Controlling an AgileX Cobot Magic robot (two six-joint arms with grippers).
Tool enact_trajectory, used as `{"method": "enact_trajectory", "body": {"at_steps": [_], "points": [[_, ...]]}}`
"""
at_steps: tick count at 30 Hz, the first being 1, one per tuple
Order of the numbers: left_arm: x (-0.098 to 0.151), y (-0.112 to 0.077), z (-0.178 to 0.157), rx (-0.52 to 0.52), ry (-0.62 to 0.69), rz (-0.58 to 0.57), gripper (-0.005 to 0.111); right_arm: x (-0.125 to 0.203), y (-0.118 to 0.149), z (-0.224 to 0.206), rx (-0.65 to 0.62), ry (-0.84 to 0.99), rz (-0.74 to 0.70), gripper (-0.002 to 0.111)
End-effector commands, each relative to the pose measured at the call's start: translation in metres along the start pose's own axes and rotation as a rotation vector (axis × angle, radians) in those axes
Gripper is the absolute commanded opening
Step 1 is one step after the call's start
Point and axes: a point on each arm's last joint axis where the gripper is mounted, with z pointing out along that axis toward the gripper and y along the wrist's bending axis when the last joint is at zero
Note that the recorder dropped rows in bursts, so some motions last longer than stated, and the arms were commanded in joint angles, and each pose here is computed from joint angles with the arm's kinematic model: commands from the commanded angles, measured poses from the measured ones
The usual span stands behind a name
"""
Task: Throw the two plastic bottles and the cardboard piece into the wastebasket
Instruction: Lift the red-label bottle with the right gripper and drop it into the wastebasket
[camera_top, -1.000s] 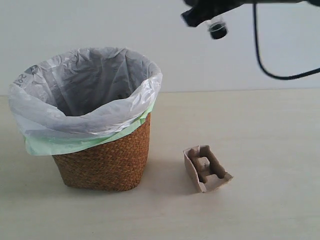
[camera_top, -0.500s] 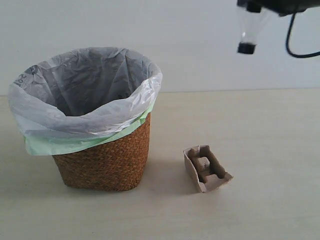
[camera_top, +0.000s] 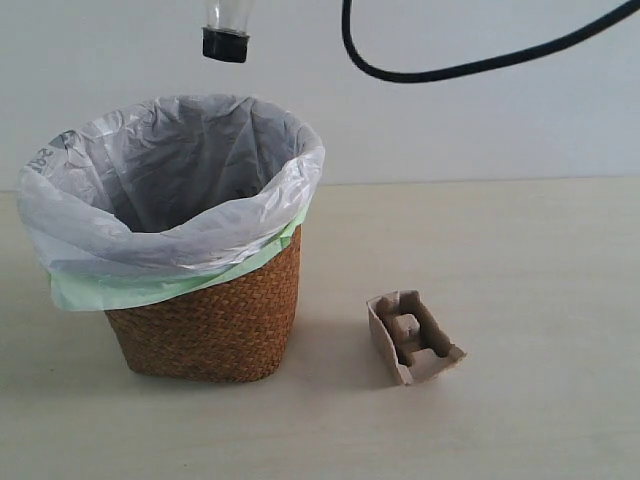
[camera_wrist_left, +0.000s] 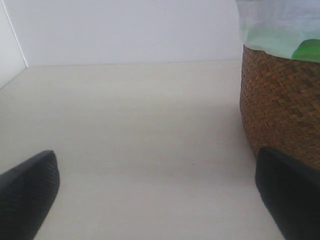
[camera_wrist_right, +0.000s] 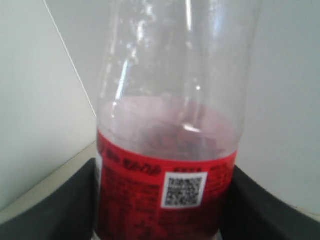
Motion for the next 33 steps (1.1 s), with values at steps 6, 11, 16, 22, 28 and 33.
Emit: {"method": "enact_trajectory", "body": {"at_steps": [6,11,16,22,28,33], "points": [[-0.002,0.0,-0.001,0.005,-0.015,-0.009,0.108,0.026,-0.057,0.012,0.185,0.234,-0.513,0.0],[-0.002,0.0,-0.001,0.005,-0.015,-0.009,0.108,0.014,-0.134,-0.008,0.483,0.396,-0.788,0.0],[-0.002,0.0,-0.001,0.005,-0.015,-0.009,0.108,-0.018,-0.174,-0.047,0.901,0.383,-0.671,0.0],[-0.002,0.0,-0.001,0.005,-0.015,-0.009,0.108,-0.008,-0.18,-0.051,0.974,0.274,-0.143,0.0],[-0.002,0.0,-0.001,0.005,-0.015,-0.009,0.108,0.017,-0.132,-0.006,0.364,0.333,0.221,0.0],[-0.002,0.0,-0.001,0.005,-0.015,-0.009,0.108,-0.038,-0.046,-0.002,-0.215,0.102,0.324,0.014]]}}
